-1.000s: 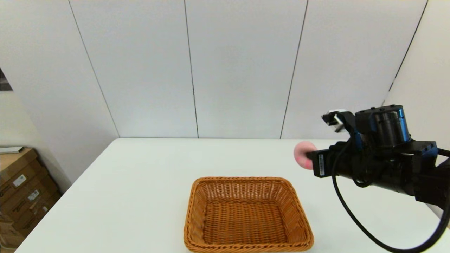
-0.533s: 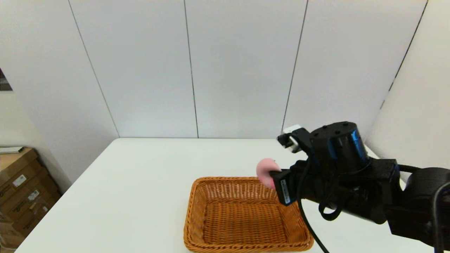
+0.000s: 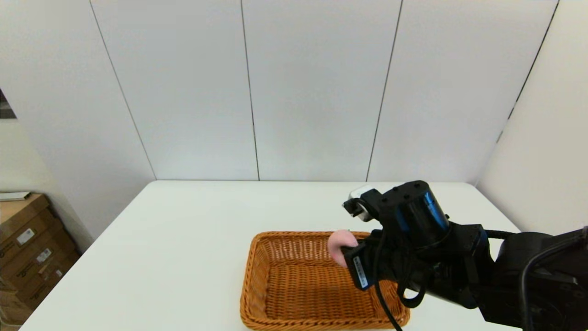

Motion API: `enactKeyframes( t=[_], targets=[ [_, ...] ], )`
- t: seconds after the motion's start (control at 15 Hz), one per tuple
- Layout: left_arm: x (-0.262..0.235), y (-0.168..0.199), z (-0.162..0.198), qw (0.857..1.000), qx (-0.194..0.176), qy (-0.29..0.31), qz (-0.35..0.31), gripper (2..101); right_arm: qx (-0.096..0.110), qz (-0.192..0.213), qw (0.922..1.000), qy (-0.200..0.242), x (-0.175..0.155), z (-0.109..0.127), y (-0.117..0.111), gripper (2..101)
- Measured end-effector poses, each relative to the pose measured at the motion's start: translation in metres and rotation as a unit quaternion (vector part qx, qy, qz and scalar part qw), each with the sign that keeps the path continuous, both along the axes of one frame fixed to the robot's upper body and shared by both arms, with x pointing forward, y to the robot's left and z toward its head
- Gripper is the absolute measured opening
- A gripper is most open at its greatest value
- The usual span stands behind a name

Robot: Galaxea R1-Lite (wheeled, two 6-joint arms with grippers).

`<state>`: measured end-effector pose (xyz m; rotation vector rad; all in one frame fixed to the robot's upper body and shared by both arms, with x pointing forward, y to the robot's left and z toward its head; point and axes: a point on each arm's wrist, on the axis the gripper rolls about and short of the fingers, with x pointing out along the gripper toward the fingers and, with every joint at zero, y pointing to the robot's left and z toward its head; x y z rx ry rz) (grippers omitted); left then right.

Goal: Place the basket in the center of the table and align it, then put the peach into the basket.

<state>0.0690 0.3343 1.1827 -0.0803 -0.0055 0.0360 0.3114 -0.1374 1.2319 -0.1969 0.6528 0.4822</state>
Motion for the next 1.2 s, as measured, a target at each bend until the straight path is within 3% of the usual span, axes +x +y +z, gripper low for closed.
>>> enactKeyframes(
  t=[0.27,0.6,0.8,1.0,1.2],
  targets=[
    [0.000,0.000,0.000,1.000,0.000,0.000,0.000,97.8,0.017,-0.007,0.9998,-0.008,0.000,0.007,-0.001,52.0],
    [0.000,0.000,0.000,1.000,0.000,0.000,0.000,97.8,0.046,-0.086,0.9941,-0.048,0.013,0.036,-0.041,73.7],
    [0.000,0.000,0.000,1.000,0.000,0.000,0.000,97.8,0.036,-0.166,0.9805,-0.100,0.003,0.055,-0.070,81.3],
    [0.000,0.000,0.000,1.000,-0.003,0.000,0.001,97.8,0.036,-0.201,0.9678,-0.148,-0.028,0.075,-0.105,86.5],
    [0.000,0.000,0.000,1.000,-0.003,0.000,0.001,97.8,0.028,-0.239,0.9522,-0.189,-0.069,0.080,-0.144,90.2]
  ],
)
